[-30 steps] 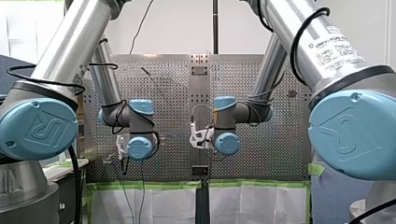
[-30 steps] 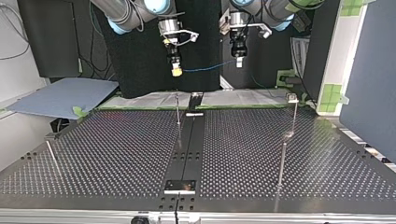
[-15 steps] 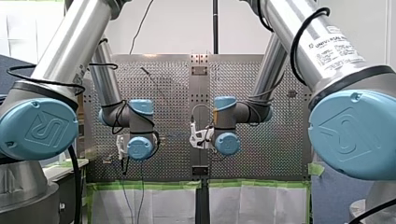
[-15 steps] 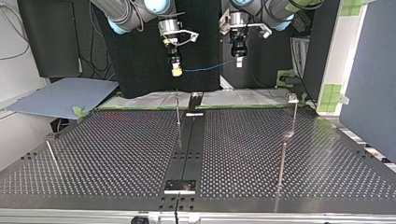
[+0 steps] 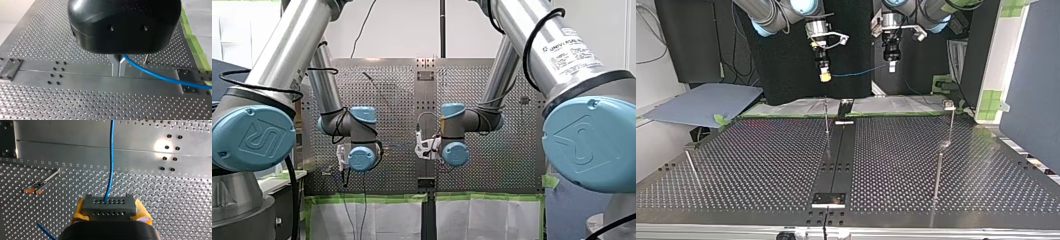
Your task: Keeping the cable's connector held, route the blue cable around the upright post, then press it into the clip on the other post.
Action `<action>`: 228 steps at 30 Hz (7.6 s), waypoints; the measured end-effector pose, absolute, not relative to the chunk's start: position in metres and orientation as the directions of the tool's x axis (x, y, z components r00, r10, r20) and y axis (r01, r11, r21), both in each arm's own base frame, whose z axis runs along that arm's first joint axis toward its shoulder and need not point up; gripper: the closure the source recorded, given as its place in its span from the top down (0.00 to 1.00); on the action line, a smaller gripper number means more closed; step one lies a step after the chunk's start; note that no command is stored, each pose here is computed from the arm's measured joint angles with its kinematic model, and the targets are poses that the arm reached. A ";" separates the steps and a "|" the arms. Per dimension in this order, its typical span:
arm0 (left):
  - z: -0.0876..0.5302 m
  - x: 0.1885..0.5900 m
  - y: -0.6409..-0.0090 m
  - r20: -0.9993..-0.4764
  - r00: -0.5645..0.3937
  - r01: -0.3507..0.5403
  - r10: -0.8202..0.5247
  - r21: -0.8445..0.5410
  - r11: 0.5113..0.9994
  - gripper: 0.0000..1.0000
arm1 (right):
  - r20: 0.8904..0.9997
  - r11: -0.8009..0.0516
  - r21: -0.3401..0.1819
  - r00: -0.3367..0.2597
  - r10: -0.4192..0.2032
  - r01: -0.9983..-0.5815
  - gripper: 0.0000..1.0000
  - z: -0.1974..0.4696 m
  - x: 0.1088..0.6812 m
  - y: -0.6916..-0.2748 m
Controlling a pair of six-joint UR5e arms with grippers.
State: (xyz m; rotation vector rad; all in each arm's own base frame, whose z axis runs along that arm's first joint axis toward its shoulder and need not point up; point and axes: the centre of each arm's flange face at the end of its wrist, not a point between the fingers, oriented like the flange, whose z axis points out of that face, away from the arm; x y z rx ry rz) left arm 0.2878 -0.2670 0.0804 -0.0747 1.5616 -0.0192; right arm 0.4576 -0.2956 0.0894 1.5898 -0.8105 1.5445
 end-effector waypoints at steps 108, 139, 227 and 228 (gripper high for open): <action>0.186 0.329 -0.229 -0.984 -0.001 -0.065 -0.178 -0.177 0.982 0.00 | 0.992 -0.609 -0.079 -0.119 0.027 -0.790 0.00 0.267 0.487 -0.312; 0.413 0.386 -0.175 -0.883 0.326 -0.107 -0.338 -0.390 0.915 0.00 | 0.957 -0.679 -0.113 -0.262 0.121 -0.725 0.00 0.394 0.536 -0.358; 0.425 0.577 -0.098 -0.930 0.183 -0.166 -0.319 -0.349 0.922 0.00 | 0.961 -0.696 -0.088 -0.245 0.129 -0.713 0.00 0.396 0.597 -0.481; 0.422 0.577 -0.099 -0.933 0.171 -0.169 -0.317 -0.345 0.923 0.00 | 0.962 -0.696 -0.087 -0.241 0.127 -0.713 0.00 0.393 0.597 -0.482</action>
